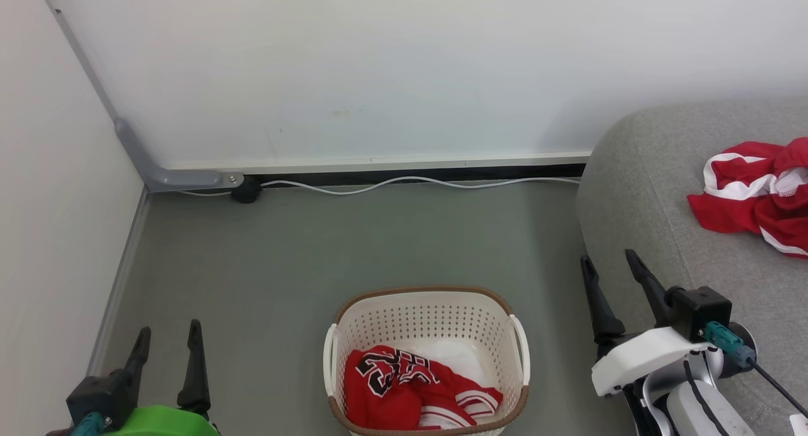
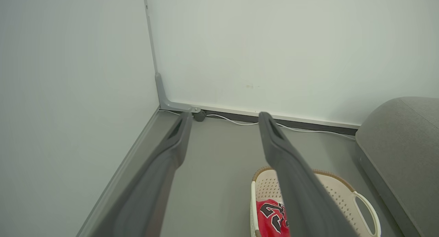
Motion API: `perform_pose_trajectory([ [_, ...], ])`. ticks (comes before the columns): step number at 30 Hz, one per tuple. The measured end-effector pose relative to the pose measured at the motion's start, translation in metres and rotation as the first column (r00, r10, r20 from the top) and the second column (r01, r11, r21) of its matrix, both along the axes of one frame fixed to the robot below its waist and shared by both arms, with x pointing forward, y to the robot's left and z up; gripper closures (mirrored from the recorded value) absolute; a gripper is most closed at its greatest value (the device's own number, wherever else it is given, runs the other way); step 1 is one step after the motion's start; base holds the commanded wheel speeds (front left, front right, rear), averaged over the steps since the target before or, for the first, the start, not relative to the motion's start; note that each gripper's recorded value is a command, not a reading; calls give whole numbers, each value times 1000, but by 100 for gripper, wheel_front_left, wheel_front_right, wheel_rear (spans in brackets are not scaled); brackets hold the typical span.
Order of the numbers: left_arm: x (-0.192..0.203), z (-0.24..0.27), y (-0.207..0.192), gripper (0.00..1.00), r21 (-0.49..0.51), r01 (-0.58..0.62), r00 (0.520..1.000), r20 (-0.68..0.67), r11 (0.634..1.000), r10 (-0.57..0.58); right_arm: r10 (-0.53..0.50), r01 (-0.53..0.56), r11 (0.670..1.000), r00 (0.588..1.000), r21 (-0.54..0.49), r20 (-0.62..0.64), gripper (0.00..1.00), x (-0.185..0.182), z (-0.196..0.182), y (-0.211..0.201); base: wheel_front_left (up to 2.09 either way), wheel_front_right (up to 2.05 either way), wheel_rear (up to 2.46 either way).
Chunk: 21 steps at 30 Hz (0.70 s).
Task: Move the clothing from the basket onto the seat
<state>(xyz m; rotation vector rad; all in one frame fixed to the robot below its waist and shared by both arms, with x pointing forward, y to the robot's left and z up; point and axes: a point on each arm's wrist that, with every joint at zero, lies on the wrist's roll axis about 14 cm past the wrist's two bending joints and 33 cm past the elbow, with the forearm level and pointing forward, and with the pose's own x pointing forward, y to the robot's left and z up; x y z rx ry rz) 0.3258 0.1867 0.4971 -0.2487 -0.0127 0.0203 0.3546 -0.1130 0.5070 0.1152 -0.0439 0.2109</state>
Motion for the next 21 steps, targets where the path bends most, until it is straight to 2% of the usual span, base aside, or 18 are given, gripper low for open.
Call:
perform_pose_trajectory([
  [21,-4,-2,-1,0,7,6,1000,-5,1000,-6,-29,29,1000,1000,3,-4,0,-9,-2,-6,0,0,0],
])
